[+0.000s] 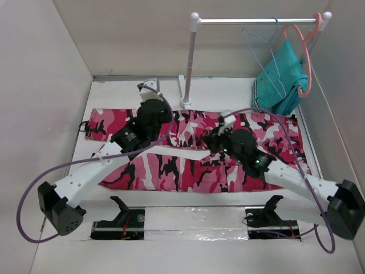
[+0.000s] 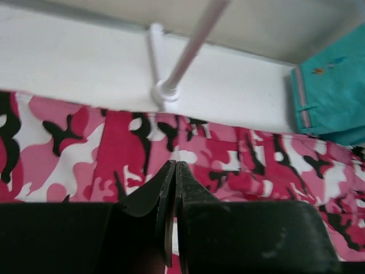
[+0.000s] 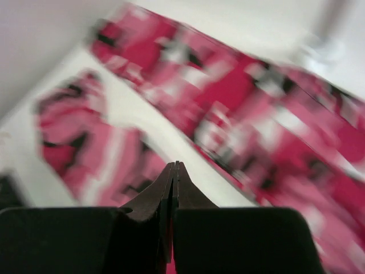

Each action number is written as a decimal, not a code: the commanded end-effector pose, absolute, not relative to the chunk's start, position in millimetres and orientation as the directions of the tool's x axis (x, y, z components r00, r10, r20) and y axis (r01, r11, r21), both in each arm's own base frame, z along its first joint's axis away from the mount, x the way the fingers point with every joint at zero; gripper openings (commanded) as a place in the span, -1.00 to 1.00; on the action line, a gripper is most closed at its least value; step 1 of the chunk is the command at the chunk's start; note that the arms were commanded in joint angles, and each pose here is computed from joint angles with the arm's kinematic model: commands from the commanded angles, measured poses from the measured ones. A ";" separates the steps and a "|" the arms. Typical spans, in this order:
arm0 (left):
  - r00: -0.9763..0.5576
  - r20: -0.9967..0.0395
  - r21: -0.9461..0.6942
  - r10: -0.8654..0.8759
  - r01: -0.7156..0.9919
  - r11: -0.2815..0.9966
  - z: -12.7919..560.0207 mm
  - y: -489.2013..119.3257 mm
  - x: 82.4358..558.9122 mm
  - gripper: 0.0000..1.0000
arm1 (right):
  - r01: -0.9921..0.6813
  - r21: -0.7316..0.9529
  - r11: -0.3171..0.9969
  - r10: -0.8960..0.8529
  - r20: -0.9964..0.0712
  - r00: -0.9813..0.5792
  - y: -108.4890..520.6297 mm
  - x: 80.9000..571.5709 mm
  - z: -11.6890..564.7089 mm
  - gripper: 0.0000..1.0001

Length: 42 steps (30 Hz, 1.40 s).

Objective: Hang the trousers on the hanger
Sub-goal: Flatten out the trousers at the center of the board.

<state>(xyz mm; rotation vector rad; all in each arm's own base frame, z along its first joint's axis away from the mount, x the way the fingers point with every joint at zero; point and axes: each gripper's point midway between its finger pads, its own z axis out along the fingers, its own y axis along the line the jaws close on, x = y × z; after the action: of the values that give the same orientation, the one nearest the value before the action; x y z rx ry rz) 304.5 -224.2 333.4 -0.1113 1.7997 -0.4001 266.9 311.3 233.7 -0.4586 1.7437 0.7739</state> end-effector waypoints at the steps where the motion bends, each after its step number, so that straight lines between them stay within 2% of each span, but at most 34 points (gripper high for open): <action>1: -0.324 -0.833 -0.516 -0.449 0.161 0.841 327.2 -215.4 319.4 -0.97 | -0.460 0.247 0.853 0.047 -0.914 -0.403 229.9 273.3 162.4 -1.00; 6: -0.362 -0.766 -0.535 -0.532 -0.100 0.839 259.7 -133.1 317.9 -1.00 | -0.477 0.246 0.844 0.042 -0.916 -0.398 194.9 247.9 145.6 -1.00; 7: -0.389 -0.751 -0.514 -0.533 -0.162 0.842 230.4 -116.3 311.9 -0.97 | -0.487 0.237 0.840 0.033 -0.919 -0.392 194.2 246.1 145.5 -0.94; 9: -0.324 -0.731 -0.521 -0.600 -0.301 0.798 214.1 -65.5 302.8 -0.72 | -0.504 0.234 0.831 0.028 -0.923 -0.384 194.1 244.5 147.7 -0.88; 10: -0.326 -0.720 -0.501 -0.613 -0.367 0.784 190.9 -47.3 294.4 -0.66 | -0.515 0.224 0.827 0.015 -0.926 -0.378 195.2 244.5 147.6 -0.86; 12: -0.251 -0.714 -0.507 -0.654 -0.458 0.730 184.9 -8.3 283.5 -0.51 | -0.565 0.231 0.792 -0.004 -0.924 -0.384 204.2 239.1 148.1 -0.82; 15: -0.218 -0.704 -0.492 -0.676 -0.537 0.685 161.7 22.6 278.9 -0.35 | -0.584 0.228 0.779 -0.022 -0.921 -0.389 209.3 237.2 148.3 -0.77; 23: -0.248 -0.664 -0.340 -0.705 -0.739 0.581 109.5 61.5 294.4 -0.34 | -0.598 0.183 0.780 -0.031 -0.944 -0.329 208.4 243.6 159.0 -0.57; 27: -0.340 -0.628 -0.239 -0.700 -0.772 0.590 79.1 67.1 312.3 -0.25 | -0.612 0.171 0.773 -0.036 -0.950 -0.310 206.3 250.0 158.1 -0.54; 31: -0.388 -0.633 -0.165 -0.670 -0.778 0.607 69.6 66.1 331.1 -0.26 | -0.639 0.179 0.748 -0.050 -0.945 -0.323 210.7 247.1 145.5 -0.53; 35: -0.397 -0.643 -0.089 -0.655 -0.811 0.578 54.9 73.8 328.4 -0.27 | -0.646 0.178 0.742 -0.054 -0.945 -0.322 212.5 247.2 145.1 -0.52; 39: -0.408 -0.637 0.004 -0.654 -0.850 0.526 40.6 83.9 312.3 -0.39 | -0.624 0.169 0.763 -0.046 -0.949 -0.313 206.6 248.9 149.1 -0.51; 42: -0.381 -0.657 -0.008 -0.651 -0.859 0.512 47.4 86.8 307.9 -0.39 | -0.622 0.168 0.765 -0.039 -0.951 -0.305 205.1 248.1 151.2 -0.51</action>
<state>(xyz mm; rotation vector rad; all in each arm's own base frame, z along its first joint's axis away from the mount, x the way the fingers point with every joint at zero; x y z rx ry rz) 310.6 73.8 29.4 -1.1933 2.2410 0.3841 240.5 204.7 129.9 -0.5259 1.8974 0.6347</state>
